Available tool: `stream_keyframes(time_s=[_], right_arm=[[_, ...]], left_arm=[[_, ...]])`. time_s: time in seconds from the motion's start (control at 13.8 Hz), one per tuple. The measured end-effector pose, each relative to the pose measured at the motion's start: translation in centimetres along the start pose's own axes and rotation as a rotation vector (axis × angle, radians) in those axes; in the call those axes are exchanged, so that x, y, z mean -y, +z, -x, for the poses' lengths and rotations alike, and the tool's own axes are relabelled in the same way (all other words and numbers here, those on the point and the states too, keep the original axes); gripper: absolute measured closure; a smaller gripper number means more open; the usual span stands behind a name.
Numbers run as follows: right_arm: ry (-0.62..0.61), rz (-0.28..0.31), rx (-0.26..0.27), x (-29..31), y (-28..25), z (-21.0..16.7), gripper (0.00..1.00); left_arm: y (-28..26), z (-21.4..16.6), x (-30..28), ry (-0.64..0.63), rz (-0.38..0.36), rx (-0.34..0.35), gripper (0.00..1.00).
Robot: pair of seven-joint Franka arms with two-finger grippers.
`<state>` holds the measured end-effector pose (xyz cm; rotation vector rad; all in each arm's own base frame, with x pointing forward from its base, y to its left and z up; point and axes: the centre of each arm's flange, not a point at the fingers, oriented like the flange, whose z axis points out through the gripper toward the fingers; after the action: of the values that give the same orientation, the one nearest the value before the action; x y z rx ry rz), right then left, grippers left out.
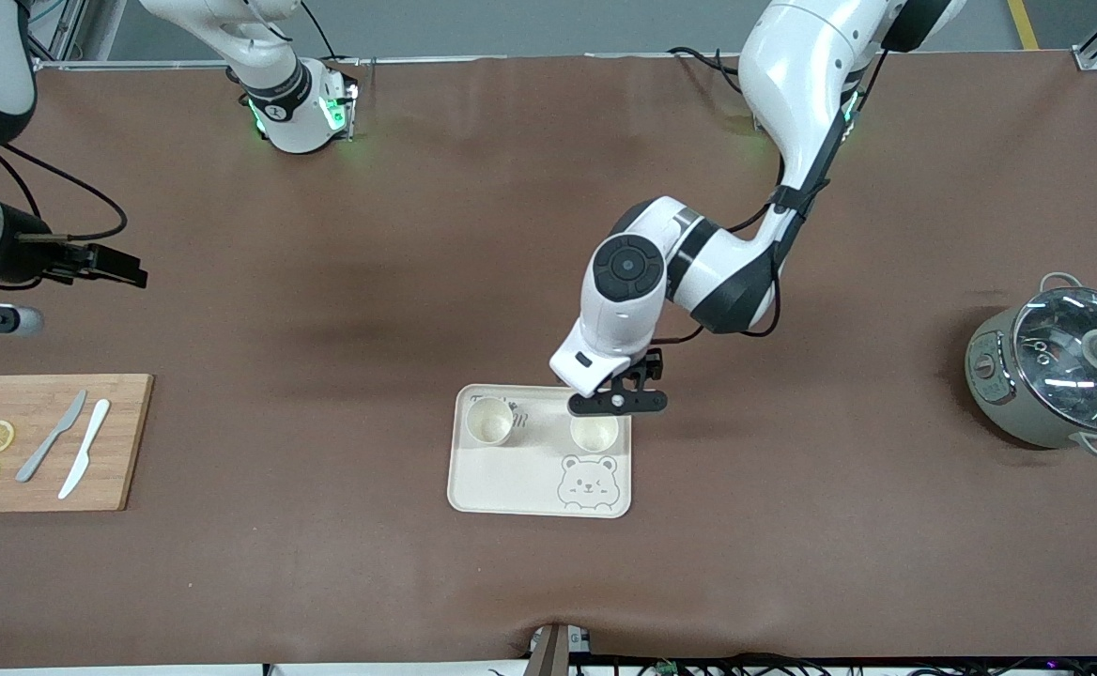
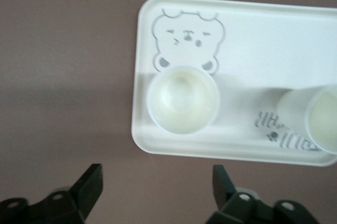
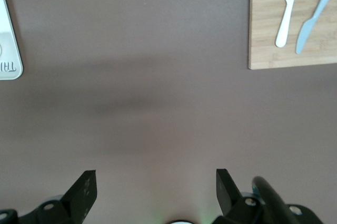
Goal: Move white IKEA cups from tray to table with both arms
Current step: 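Grasp one cup with the left gripper while the right gripper reaches another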
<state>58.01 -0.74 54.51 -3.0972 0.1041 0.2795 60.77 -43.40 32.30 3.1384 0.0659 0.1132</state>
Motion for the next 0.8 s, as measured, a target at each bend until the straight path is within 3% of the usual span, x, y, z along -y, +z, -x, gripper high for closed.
stream_keyframes(time_s=[0.29,0.58,0.8], right_arm=[[-0.010,-0.071,-0.011,1.9,4.0,-3.6,0.00],[-0.033,-0.077,-0.059,4.4,8.0,-7.0,0.00],[-0.031,-0.068,-0.055,9.1,10.5,-8.1,0.00]], left_arm=[[3.3,-3.2,3.5,-0.061,0.017,-0.024,0.20],[7.1,-3.0,2.9,-0.060,0.036,-0.035,0.25],[7.2,-2.7,2.2,-0.086,0.073,-0.026,0.28]])
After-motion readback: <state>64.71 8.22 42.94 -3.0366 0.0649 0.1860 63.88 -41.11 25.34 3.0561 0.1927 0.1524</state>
